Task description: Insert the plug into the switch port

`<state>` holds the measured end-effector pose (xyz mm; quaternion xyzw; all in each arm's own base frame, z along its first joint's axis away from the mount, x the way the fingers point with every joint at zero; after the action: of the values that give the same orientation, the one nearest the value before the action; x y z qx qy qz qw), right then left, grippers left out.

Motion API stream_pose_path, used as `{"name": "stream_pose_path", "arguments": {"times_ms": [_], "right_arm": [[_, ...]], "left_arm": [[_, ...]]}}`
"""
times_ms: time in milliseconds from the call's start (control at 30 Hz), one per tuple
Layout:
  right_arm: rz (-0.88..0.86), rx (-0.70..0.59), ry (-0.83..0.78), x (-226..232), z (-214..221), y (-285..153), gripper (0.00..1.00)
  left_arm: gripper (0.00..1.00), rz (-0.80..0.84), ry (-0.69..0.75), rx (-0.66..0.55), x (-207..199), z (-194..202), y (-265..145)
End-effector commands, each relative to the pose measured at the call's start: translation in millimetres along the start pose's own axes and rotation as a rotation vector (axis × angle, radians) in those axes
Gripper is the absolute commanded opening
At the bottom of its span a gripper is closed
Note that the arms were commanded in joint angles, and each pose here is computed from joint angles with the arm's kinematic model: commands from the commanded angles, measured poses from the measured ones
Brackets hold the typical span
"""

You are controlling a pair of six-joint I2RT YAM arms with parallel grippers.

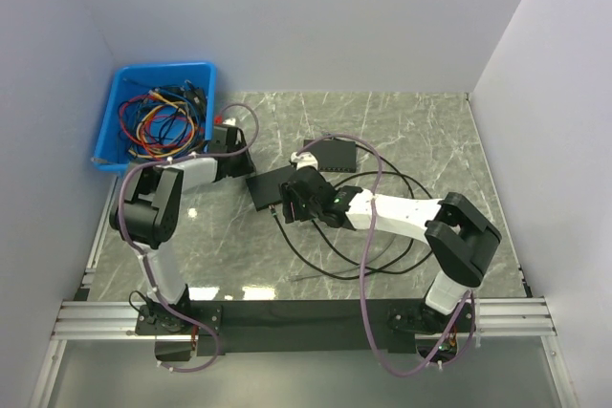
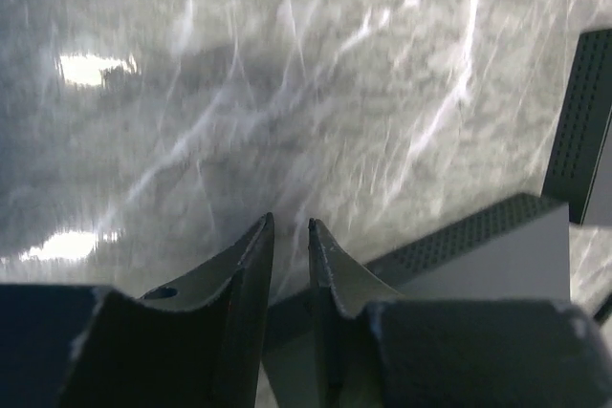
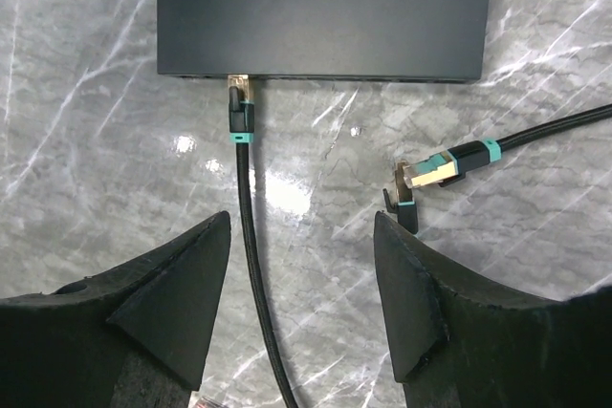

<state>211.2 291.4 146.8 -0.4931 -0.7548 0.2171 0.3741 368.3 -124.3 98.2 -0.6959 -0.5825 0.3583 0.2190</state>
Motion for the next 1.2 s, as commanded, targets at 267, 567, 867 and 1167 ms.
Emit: {"name": "stream_pose_path", "arguments": {"times_ms": [267, 567, 867, 1167], "right_arm": [[-0.062, 0.019, -0.029, 14.8, 5.3, 2.3, 0.64], [-0.073, 0.060, -0.078, 22.3, 17.6, 11.7, 0.49], [-0.064, 0.104, -0.118, 16.0, 31.6, 27.0, 0.46], [-0.043, 0.115, -0.137, 20.1, 31.2, 39.6, 0.41]], "left_arm": [[0.27, 0.031, -0.042, 0.114, 3.6, 56.8, -46.7], [0.26, -0.012, -0.050, 0.032, 3.8, 43.2, -63.1], [0.39, 0.057, -0.041, -0.132, 0.1, 19.2, -59.0], [0.33, 0.236, -0.065, -0.201, -1.3, 23.3, -45.4]]}}
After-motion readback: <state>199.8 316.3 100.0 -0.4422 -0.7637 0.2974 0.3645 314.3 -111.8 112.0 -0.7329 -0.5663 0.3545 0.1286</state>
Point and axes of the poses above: each gripper's point midway between its finger pads, its own y axis out along the fingers, its own x axis along the line the jaws close on, z = x × y, the point moved 10 cm from there along -y, back along the fingers, and after that the axes turned 11 degrees about y, right-handed, at the moved point
